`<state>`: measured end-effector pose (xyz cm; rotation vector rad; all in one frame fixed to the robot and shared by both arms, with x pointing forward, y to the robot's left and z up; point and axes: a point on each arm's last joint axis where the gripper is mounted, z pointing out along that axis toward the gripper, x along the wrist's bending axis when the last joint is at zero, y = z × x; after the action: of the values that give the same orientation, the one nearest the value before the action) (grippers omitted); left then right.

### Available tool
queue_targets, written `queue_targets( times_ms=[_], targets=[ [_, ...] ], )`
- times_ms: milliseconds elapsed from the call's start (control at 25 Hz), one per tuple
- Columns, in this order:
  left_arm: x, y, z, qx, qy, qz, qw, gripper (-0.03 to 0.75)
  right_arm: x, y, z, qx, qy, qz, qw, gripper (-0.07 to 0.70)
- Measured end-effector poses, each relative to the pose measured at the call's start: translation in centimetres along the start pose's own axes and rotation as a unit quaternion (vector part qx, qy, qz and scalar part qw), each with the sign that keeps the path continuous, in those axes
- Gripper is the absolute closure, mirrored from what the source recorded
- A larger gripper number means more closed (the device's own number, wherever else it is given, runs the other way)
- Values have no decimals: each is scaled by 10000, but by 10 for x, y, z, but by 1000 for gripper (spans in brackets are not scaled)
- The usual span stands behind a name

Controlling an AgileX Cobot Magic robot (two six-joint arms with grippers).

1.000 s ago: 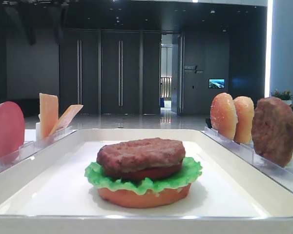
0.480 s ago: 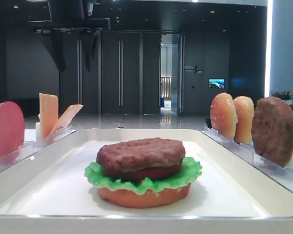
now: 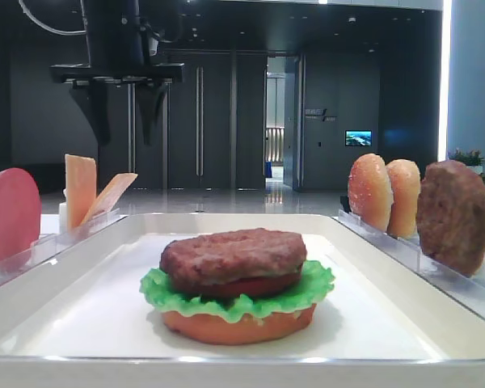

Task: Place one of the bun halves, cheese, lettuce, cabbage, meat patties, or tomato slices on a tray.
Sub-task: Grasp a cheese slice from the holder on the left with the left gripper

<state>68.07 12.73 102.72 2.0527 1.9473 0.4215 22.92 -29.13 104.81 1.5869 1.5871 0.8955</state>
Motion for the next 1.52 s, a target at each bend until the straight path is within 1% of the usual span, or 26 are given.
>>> queue_targets(
  times_ms=[800, 1360, 1520],
  targets=[
    [-4, -6, 36, 315, 102, 57, 9994, 244, 0, 0, 0, 0, 0, 0, 10000, 216],
    [-4, -8, 45, 377, 139, 82, 9992, 245, 0, 0, 0, 0, 0, 0, 10000, 216],
    [-4, -8, 47, 388, 151, 89, 9991, 266, 0, 0, 0, 0, 0, 0, 10000, 216]
  ],
)
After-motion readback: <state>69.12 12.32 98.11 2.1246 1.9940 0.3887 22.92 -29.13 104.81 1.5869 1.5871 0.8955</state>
